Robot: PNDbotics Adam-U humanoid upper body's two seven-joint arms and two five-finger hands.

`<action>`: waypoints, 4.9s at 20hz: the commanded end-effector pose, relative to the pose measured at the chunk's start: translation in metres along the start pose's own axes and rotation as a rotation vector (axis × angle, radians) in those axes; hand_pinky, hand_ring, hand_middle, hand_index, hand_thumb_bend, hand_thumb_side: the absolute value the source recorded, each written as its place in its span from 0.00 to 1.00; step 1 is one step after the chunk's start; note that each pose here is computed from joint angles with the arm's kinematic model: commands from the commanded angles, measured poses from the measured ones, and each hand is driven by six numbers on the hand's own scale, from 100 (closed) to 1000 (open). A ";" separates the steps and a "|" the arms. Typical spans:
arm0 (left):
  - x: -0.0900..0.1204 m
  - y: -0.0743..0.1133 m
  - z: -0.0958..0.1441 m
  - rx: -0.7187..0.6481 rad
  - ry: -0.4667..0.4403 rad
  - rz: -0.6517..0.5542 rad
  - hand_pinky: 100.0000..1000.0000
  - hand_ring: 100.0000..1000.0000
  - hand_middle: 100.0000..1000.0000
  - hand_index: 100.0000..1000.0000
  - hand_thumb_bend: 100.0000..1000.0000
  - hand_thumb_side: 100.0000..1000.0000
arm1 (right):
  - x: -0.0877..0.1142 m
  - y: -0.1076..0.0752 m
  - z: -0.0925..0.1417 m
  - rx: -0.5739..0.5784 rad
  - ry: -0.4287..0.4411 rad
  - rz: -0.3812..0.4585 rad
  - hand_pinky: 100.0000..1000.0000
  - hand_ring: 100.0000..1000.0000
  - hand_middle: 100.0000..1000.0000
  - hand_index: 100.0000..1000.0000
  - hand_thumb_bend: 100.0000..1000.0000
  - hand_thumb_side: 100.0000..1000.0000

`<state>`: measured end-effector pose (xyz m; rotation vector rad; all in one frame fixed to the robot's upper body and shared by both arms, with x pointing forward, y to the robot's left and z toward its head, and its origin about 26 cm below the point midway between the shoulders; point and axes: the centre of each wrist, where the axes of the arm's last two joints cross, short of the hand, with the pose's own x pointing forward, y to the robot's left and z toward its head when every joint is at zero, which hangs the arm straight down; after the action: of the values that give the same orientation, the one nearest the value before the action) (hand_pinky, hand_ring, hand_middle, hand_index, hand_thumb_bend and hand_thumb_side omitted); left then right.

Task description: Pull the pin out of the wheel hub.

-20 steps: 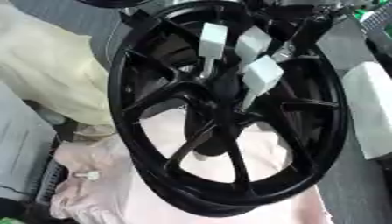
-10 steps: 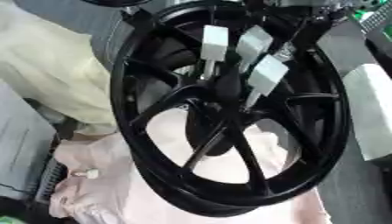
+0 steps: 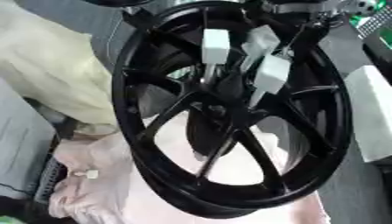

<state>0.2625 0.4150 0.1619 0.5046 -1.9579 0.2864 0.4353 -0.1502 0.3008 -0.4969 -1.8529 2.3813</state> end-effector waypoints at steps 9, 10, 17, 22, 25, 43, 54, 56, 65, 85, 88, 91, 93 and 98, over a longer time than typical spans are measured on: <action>0.012 0.001 -0.007 -0.023 -0.042 -0.018 0.48 0.48 0.49 0.62 0.02 0.90 | -0.005 -0.016 0.015 0.237 -0.231 0.204 0.65 0.51 0.32 0.52 0.32 0.00; 0.012 0.001 -0.007 -0.024 -0.043 -0.018 0.48 0.48 0.49 0.62 0.02 0.90 | -0.005 -0.015 0.015 0.238 -0.232 0.201 0.63 0.51 0.34 0.54 0.32 0.00; 0.013 0.000 -0.007 -0.028 -0.045 -0.017 0.48 0.48 0.49 0.62 0.02 0.89 | -0.008 -0.010 0.016 0.232 -0.233 0.176 0.55 0.49 0.50 0.64 0.29 0.00; 0.014 0.000 -0.007 -0.029 -0.047 -0.017 0.48 0.49 0.49 0.62 0.02 0.89 | -0.008 -0.008 0.016 0.231 -0.238 0.167 0.53 0.44 0.54 0.64 0.25 0.00; 0.014 0.000 -0.007 -0.030 -0.046 -0.017 0.48 0.49 0.49 0.62 0.02 0.89 | -0.008 -0.006 0.017 0.233 -0.240 0.162 0.54 0.42 0.54 0.64 0.24 0.00; 0.014 0.000 -0.007 -0.031 -0.049 -0.018 0.48 0.49 0.49 0.61 0.01 0.89 | -0.013 -0.008 0.029 0.129 -0.264 0.097 0.50 0.30 0.47 0.59 0.24 0.00; 0.015 -0.001 -0.008 -0.033 -0.051 -0.015 0.48 0.49 0.50 0.61 0.01 0.89 | -0.015 -0.015 0.039 0.054 -0.275 0.073 0.51 0.30 0.47 0.58 0.27 0.00; 0.015 -0.001 -0.008 -0.032 -0.052 -0.013 0.48 0.49 0.50 0.61 0.01 0.88 | -0.015 -0.018 0.042 0.027 -0.274 0.063 0.51 0.29 0.46 0.58 0.27 0.00; 0.015 -0.002 -0.008 -0.034 -0.051 -0.004 0.48 0.49 0.50 0.60 0.02 0.88 | -0.032 -0.033 0.069 -0.066 -0.198 -0.046 0.49 0.27 0.45 0.57 0.26 0.00; 0.018 0.003 -0.007 0.000 -0.068 -0.005 0.48 0.50 0.50 0.60 0.02 0.87 | -0.036 -0.027 0.344 -0.349 0.406 -0.309 0.47 0.24 0.43 0.55 0.24 0.00; 0.020 0.001 -0.008 0.001 -0.078 0.010 0.48 0.50 0.50 0.60 0.01 0.86 | -0.004 -0.002 0.412 -0.410 0.588 -0.363 0.46 0.23 0.43 0.55 0.24 0.00; 0.020 0.001 -0.009 0.010 -0.086 0.022 0.48 0.50 0.50 0.60 0.01 0.86 | 0.020 0.026 0.448 -0.486 0.714 -0.388 0.47 0.24 0.43 0.55 0.24 0.00; 0.020 0.001 -0.009 0.019 -0.092 0.029 0.48 0.50 0.50 0.60 0.01 0.85 | 0.031 0.042 0.459 -0.528 0.775 -0.377 0.56 0.32 0.45 0.57 0.20 0.00; 0.022 -0.001 -0.010 0.023 -0.105 0.049 0.48 0.50 0.50 0.60 0.01 0.85 | 0.045 0.071 0.452 -0.604 0.886 -0.277 0.80 0.79 0.73 0.75 0.66 0.23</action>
<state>0.2648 0.4122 0.1742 0.4875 -2.0330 0.3294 0.2707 -0.5802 0.3010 -0.9345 -1.8935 1.0615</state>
